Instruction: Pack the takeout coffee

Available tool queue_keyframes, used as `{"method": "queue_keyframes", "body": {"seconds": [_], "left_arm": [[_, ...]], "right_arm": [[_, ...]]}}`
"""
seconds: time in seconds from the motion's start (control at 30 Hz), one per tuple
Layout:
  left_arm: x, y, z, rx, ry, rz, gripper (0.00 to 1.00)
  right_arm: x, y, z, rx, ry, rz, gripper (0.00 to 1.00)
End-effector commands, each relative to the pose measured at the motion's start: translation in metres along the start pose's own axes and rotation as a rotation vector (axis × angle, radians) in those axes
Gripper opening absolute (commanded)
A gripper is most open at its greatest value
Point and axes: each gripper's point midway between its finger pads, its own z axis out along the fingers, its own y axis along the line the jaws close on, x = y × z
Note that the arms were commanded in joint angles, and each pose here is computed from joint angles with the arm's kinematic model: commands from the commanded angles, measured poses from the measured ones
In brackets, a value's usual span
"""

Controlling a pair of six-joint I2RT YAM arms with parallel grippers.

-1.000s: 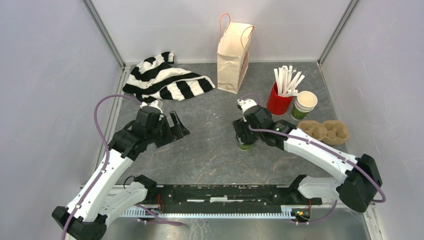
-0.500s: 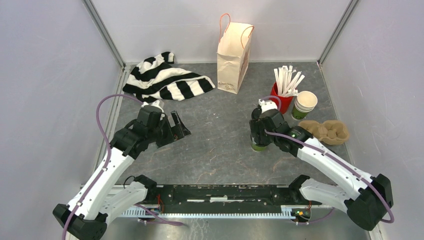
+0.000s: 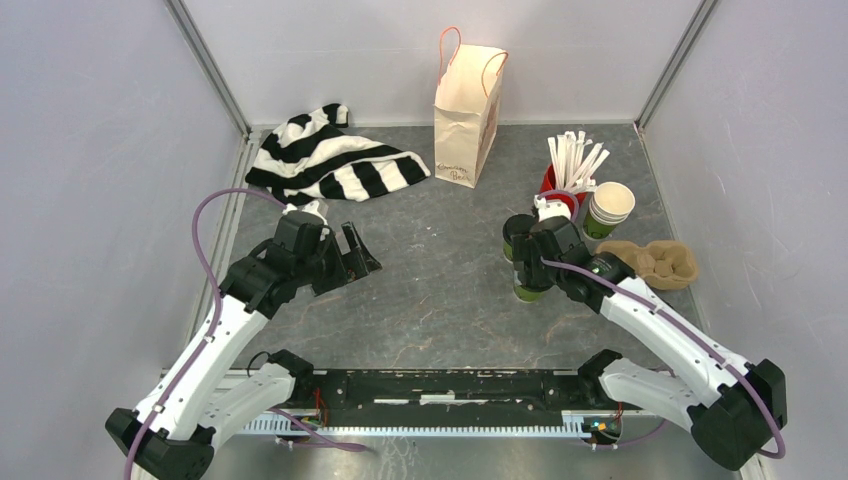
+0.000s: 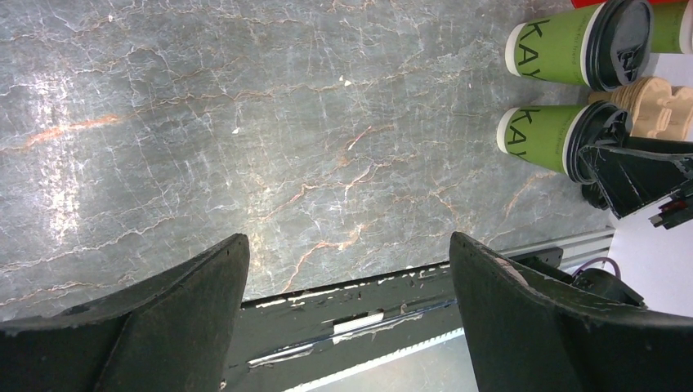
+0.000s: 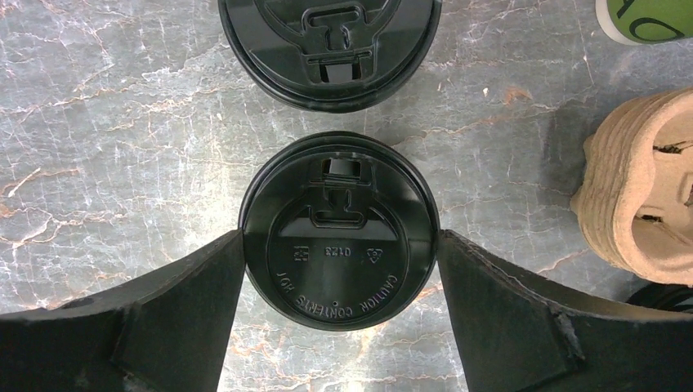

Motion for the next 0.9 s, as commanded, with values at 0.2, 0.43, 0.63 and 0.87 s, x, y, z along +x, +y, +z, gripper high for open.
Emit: {"method": "queue_keyframes", "body": {"seconds": [0.2,0.43,0.63,0.87], "left_arm": [[-0.013,-0.012,-0.015,0.04,-0.04,0.062,0.98],[-0.023,-0.024,-0.02,0.077,-0.069,0.061,0.98],[-0.025,-0.032,-0.019,0.097,-0.044,0.099,0.98],[-0.023,-0.04,-0.02,0.108,0.016,0.141,0.98]], "right_arm": [[0.024,-0.022,-0.02,0.067,0.17,-0.118,0.98],[0.011,-0.02,-0.023,0.062,0.14,-0.135,0.98],[0.004,-0.016,-0.019,0.052,0.102,-0.095,0.98],[0.0,0.001,-0.011,-0.048,0.115,-0.02,0.98]]}}
